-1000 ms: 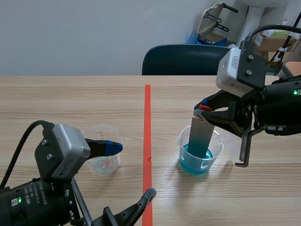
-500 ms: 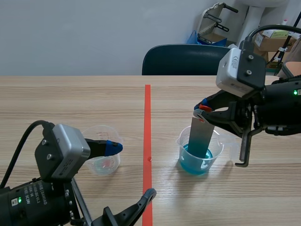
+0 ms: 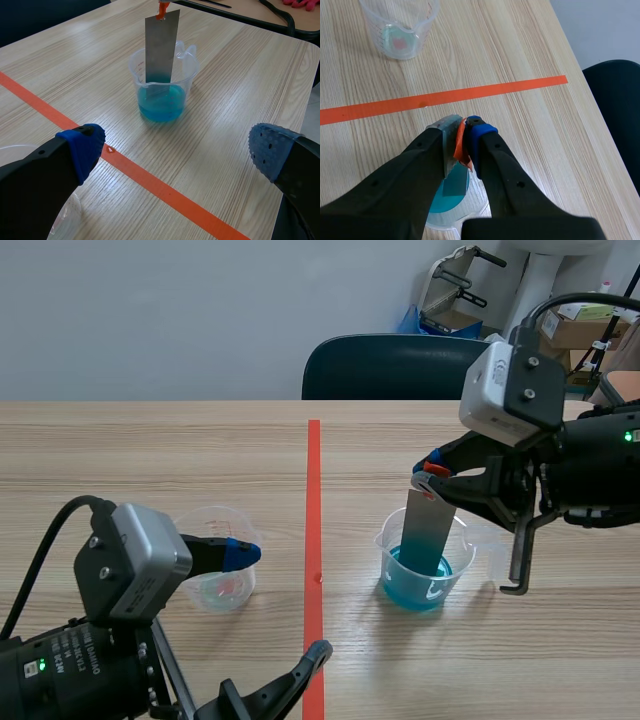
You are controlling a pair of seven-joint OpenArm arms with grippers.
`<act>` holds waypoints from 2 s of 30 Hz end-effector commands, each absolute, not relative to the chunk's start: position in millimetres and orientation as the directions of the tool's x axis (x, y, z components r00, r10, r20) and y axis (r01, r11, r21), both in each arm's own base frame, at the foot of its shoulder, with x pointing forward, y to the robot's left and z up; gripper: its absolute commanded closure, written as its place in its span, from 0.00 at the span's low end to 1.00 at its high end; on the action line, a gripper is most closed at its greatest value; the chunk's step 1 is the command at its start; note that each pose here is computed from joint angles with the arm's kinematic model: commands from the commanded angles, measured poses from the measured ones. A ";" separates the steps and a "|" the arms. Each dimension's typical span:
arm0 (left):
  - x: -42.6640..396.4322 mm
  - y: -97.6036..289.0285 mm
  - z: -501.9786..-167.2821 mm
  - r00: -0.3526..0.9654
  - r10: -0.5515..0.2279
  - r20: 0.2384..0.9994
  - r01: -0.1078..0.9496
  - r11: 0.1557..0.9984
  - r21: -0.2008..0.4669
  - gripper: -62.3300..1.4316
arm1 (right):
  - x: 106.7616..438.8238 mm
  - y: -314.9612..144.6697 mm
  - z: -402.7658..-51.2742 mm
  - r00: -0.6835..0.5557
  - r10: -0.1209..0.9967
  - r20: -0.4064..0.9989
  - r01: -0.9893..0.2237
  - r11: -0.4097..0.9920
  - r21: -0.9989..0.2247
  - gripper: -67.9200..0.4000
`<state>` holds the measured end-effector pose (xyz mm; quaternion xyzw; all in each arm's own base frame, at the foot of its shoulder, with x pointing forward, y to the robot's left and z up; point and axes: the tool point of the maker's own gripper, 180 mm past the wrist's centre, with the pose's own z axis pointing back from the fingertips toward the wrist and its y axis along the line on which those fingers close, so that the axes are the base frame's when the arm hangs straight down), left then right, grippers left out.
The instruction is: Do the redox reaction experiment
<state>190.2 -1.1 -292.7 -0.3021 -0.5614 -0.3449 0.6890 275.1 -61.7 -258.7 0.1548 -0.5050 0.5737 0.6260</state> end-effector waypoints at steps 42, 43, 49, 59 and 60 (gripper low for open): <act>194.1 -4.6 -278.2 0.092 -0.085 0.992 0.812 0.583 -0.026 0.01 | 259.3 -38.9 -203.0 -0.241 0.556 0.796 -0.877 0.228 -0.424 0.98; 194.1 -4.6 -278.2 0.092 -0.085 0.992 0.812 0.583 -0.026 0.01 | 259.3 -38.7 -200.5 -0.242 0.560 0.792 -0.874 0.228 -0.428 0.98; 194.1 -4.6 -278.2 0.093 -0.085 0.992 0.812 0.583 -0.026 0.01 | 260.2 -39.0 -185.5 -0.257 0.593 0.763 -0.856 0.228 -0.465 0.99; 194.1 -4.6 -278.2 0.093 -0.085 0.992 0.812 0.583 -0.026 0.01 | 257.4 -39.6 -153.8 -0.279 0.631 0.724 -0.820 0.235 -0.521 0.99; 194.1 -4.6 -278.2 0.093 -0.085 0.992 0.812 0.583 -0.026 0.01 | 256.6 -39.7 -151.1 -0.281 0.636 0.719 -0.817 0.235 -0.527 0.99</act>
